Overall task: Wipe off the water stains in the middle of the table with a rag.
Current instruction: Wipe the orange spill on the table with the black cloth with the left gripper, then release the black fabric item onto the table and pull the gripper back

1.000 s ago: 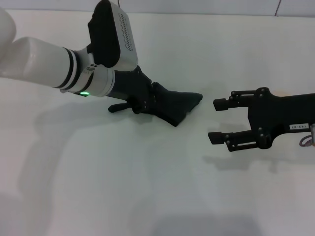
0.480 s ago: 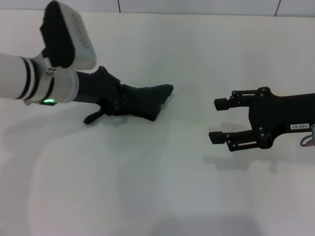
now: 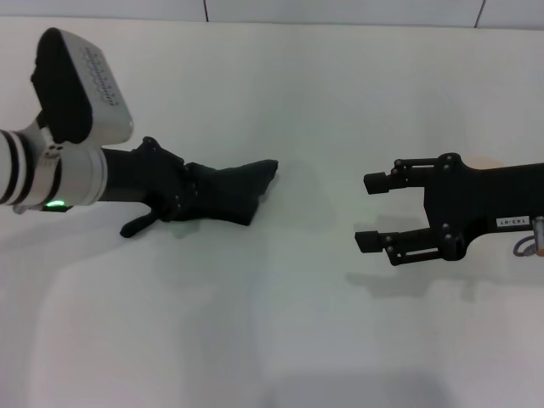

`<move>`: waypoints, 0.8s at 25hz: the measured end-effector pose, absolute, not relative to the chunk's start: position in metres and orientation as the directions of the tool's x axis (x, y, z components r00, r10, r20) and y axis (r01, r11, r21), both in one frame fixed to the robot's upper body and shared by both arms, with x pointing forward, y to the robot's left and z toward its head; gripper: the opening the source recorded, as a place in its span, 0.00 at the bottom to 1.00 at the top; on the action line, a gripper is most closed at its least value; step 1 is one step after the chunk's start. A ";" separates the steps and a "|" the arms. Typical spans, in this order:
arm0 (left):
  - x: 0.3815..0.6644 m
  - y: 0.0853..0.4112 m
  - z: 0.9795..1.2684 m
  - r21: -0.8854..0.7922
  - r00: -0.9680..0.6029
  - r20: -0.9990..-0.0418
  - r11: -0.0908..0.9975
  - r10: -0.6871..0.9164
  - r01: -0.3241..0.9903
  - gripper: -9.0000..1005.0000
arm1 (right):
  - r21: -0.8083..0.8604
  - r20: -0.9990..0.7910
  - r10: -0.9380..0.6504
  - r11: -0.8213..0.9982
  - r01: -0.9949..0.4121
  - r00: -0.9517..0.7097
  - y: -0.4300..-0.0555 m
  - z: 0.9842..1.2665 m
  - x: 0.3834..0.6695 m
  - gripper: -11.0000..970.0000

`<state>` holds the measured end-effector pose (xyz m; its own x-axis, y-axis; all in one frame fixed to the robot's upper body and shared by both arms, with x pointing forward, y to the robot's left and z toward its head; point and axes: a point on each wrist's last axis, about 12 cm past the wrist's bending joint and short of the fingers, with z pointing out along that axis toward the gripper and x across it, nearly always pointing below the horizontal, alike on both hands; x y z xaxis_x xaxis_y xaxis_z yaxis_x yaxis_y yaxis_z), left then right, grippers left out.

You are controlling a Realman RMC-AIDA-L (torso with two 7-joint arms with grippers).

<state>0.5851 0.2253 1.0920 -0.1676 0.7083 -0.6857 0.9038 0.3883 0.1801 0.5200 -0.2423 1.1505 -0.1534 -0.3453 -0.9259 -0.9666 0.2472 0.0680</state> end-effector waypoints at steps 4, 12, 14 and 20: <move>0.581 0.230 1.095 0.180 -0.179 -0.701 0.414 0.690 0.892 0.10 | 0.067 -0.926 -0.346 0.245 -0.967 -0.152 -0.241 1.151 0.520 0.79; 0.579 0.233 1.096 0.115 -0.232 -0.748 0.465 0.622 0.878 0.10 | 0.067 -0.925 -0.347 0.241 -0.968 -0.151 -0.240 1.150 0.520 0.79; 0.578 0.234 1.095 0.107 -0.241 -0.749 0.471 0.617 0.875 0.16 | 0.067 -0.925 -0.348 0.241 -0.968 -0.151 -0.240 1.150 0.520 0.79; 0.576 0.236 1.095 0.096 -0.250 -0.750 0.475 0.613 0.875 0.37 | 0.066 -0.926 -0.347 0.242 -0.968 -0.150 -0.240 1.150 0.520 0.79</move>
